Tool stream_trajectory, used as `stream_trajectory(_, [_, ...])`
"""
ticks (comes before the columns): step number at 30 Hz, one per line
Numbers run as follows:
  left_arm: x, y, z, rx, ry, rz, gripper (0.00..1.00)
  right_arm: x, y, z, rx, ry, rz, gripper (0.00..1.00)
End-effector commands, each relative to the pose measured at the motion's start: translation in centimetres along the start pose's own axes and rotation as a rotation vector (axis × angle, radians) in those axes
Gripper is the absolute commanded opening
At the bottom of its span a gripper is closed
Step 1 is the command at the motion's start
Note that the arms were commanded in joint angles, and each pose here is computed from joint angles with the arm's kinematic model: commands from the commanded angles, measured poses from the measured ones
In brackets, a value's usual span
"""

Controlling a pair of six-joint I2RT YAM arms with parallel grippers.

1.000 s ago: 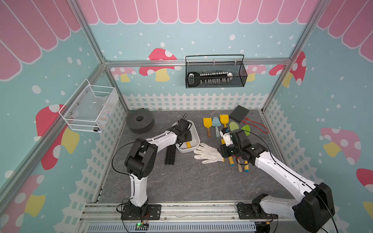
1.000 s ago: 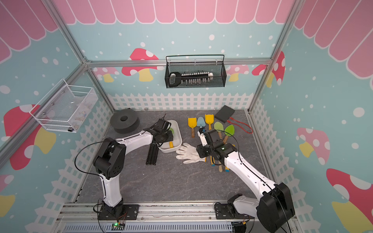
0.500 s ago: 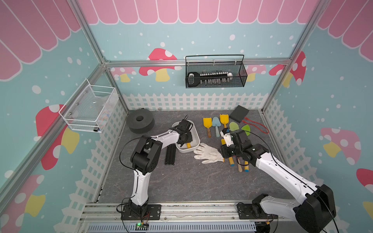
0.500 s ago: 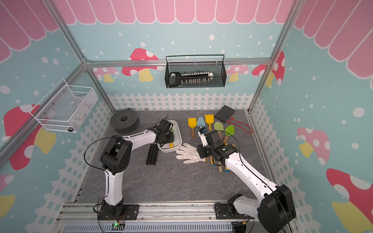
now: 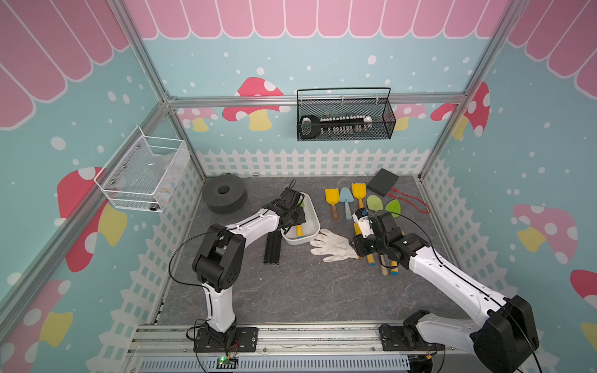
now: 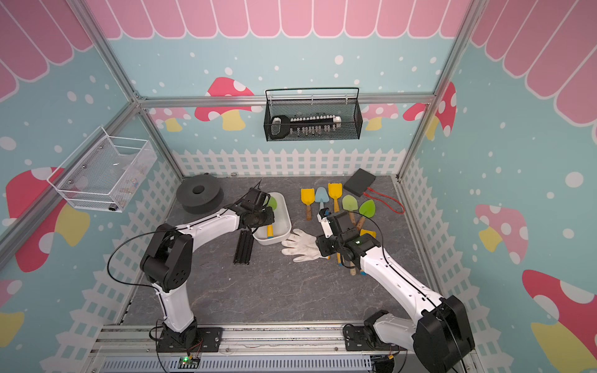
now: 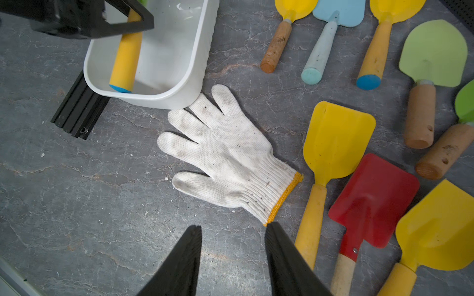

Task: Take the shovel out of the storage box
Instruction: Pick up the shovel from the storage box.

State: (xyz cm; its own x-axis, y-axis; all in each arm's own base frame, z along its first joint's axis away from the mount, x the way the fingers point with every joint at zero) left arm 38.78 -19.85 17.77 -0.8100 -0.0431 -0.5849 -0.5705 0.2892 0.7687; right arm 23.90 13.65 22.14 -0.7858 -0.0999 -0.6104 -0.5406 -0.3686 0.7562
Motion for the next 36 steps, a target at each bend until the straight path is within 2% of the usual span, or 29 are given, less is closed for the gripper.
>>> stream_trajectory(1, [-0.7, 2.3, -0.6, 0.051, -0.017, -0.088, 0.0, 0.0, 0.6, 0.6, -0.049, 0.034, -0.056, 0.47])
stream_trajectory(7, [0.0, 6.2, -1.1, 0.172, -0.024, -0.219, 0.0, -0.1, 1.9, 1.2, -0.14, 0.059, -0.143, 0.47])
stream_trajectory(14, [3.0, 9.2, -1.3, 0.306, -0.07, -0.356, 0.0, 0.1, 2.7, 1.9, -0.242, 0.091, -0.214, 0.48])
stream_trajectory(18, [4.6, 10.0, -1.9, 0.419, -0.128, -0.402, 0.0, 0.0, 2.3, 2.7, -0.34, 0.118, -0.197, 0.51])
stream_trajectory(22, [5.6, 10.9, -3.2, 0.51, -0.24, -0.448, 0.0, 0.1, 1.7, 3.6, -0.447, 0.133, -0.166, 0.58])
stream_trajectory(25, [6.4, 11.2, -4.0, 0.576, -0.304, -0.467, 0.0, 0.1, 1.6, 3.9, -0.504, 0.14, -0.164, 0.59])
stream_trajectory(31, [7.0, 11.2, -4.7, 0.705, -0.306, -0.5, 0.0, 0.2, 1.4, 5.0, -0.657, 0.147, -0.146, 0.58])
stream_trajectory(36, [7.1, 11.7, -5.0, 0.75, -0.309, -0.524, 0.0, 0.4, 0.9, 5.5, -0.741, 0.134, -0.126, 0.56])
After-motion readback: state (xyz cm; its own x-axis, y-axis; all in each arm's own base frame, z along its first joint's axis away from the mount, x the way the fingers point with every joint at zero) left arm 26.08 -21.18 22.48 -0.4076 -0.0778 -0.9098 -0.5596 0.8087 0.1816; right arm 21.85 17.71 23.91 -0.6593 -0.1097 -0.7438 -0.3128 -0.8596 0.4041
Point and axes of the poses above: each gripper's point midway between its finger pads, its own y axis back along the fingers, its own z axis along the line the jaws close on, x = y × z, the point moved 9 cm from there along y, back along the fingers, and after that the axes turned 10 degrees about -y, right-handed, at the moved point
